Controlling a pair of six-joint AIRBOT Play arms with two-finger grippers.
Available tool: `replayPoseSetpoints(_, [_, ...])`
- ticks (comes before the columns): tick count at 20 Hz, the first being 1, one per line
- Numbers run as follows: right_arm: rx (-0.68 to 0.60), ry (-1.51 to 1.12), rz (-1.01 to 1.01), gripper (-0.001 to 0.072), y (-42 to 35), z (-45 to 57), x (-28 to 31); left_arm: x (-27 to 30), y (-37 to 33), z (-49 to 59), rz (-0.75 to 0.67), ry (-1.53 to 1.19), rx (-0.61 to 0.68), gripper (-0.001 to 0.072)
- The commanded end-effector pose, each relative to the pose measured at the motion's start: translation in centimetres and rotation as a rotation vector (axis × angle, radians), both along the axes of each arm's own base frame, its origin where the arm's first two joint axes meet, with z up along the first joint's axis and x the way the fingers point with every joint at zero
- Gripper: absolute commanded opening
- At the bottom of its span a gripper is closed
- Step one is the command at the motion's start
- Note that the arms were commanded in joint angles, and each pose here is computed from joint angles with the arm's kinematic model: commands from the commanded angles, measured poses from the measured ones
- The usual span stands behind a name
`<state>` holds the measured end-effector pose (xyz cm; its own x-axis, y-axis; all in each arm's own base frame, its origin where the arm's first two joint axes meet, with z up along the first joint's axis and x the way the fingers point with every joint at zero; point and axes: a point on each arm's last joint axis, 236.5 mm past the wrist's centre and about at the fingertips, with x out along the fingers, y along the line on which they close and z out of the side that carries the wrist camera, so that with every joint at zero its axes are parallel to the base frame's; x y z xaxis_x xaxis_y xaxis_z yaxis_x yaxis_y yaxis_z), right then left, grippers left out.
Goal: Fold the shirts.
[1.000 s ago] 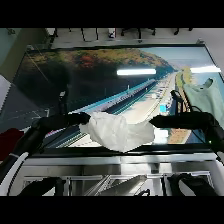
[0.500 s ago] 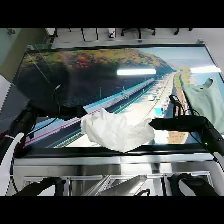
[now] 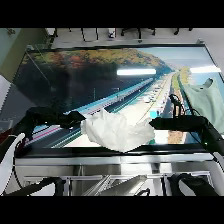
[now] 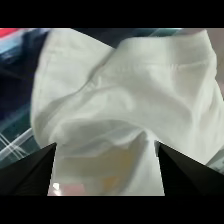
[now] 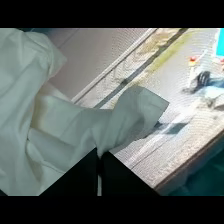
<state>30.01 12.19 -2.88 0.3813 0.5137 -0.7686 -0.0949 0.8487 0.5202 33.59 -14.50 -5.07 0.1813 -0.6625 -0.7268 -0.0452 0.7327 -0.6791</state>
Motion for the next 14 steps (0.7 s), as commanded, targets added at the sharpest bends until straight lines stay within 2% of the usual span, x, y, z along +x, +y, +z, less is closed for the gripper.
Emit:
replayPoseSetpoints(1, [0.001,0.007,-0.006,0.0018,0.0,-0.2,0.0,0.4,-3.2,0.8,-0.089,-0.027,-0.051,0.0699])
replayPoseSetpoints(2, [0.001,0.01,-0.006,0.0018,0.0,-0.3,0.0,0.7,-3.8,1.0,-0.11,-0.036,-0.048,0.0698])
replayPoseSetpoints(3, [0.0,0.016,-0.005,0.0018,0.0,-0.5,0.0,0.6,-4.6,1.0,-0.131,-0.038,-0.049,0.0629])
replayPoseSetpoints(4, [0.001,0.022,-0.005,0.0018,0.0,-0.7,0.0,0.2,-5.3,0.6,-0.154,-0.028,-0.049,0.0426])
replayPoseSetpoints(5, [0.001,0.027,-0.005,0.0018,0.0,-0.8,0.0,-0.2,-5.8,0.1,-0.172,-0.012,-0.047,0.0173])
replayPoseSetpoints(6, [0.001,0.029,-0.005,0.0018,0.0,-0.9,0.0,-0.6,-6.3,-0.3,-0.193,-0.002,-0.049,0.0075])
replayPoseSetpoints(7, [0.001,0.026,-0.006,0.0018,0.0,-0.8,0.1,-0.7,-6.5,-0.2,-0.197,0.0,-0.054,0.002])
replayPoseSetpoints(10, [0.007,-0.074,-0.021,0.0018,-0.5,3.1,2.9,2.2,-6.3,7.5,-0.198,-0.185,-0.08,0.002])
replayPoseSetpoints(12, [0.023,-0.233,-0.049,0.0018,-1.8,10.9,6.3,5.1,-4.6,18.5,-0.131,-0.446,-0.079,0.002])
replayPoseSetpoints(14, [0.025,-0.462,-0.068,0.0018,-3.1,21.8,8.3,5.5,-1.9,30.9,-0.048,-0.742,-0.055,0.002])
